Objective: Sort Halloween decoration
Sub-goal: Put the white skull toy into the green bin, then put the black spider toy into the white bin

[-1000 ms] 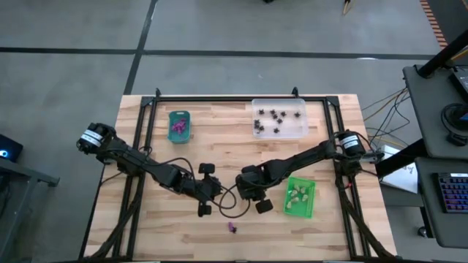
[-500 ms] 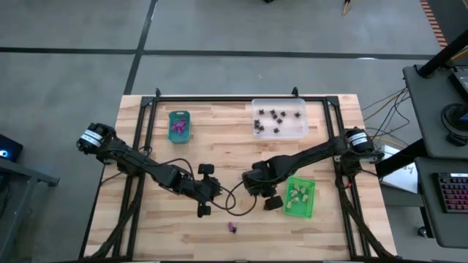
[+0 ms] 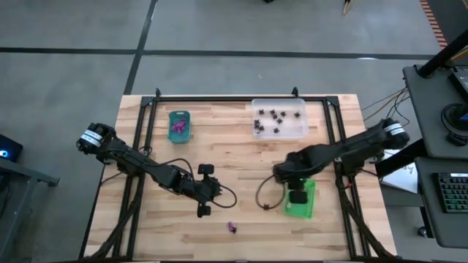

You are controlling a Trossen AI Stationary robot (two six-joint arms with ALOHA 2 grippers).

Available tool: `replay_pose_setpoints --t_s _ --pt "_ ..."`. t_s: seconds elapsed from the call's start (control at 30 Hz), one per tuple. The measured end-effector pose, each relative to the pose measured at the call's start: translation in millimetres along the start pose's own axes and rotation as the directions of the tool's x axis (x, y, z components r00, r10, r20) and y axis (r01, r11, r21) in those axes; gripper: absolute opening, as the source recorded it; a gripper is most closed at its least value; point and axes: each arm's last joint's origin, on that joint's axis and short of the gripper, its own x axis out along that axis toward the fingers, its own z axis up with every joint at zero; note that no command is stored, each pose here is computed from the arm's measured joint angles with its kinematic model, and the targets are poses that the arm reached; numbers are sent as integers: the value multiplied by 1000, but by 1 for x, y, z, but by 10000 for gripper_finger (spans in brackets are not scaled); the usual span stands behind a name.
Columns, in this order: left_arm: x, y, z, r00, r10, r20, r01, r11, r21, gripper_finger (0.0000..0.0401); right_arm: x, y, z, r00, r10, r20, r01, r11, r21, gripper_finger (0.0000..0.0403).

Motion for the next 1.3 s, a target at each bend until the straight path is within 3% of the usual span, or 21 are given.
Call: replay_pose_setpoints --t_s 0.1,0.2,0.37,0.6,0.83,1.0,1.3 --pt "0 0 0 1000 -1 3 1 1000 -1 38 6 -3 -23 1000 -14 -18 15 997 75 63" --pt "0 0 1 1000 7 16 -7 1000 -4 38 15 -9 -42 995 -94 -15 95 986 136 64" --pt "0 0 3 999 27 33 -26 1000 -7 38 19 -14 -58 991 -130 9 127 976 178 88" --pt "0 0 5 998 29 53 -28 1000 -11 38 19 -14 -59 992 -123 36 113 973 201 136" --pt "2 -4 17 983 5 186 -7 1000 10 38 10 -1 -47 975 -88 204 55 985 163 142" --pt "11 -9 25 958 -15 286 10 1000 19 38 3 16 -51 921 -157 356 119 985 126 139" --pt "34 -18 33 892 -37 450 13 998 56 38 -9 50 -61 745 -245 620 231 967 104 144"
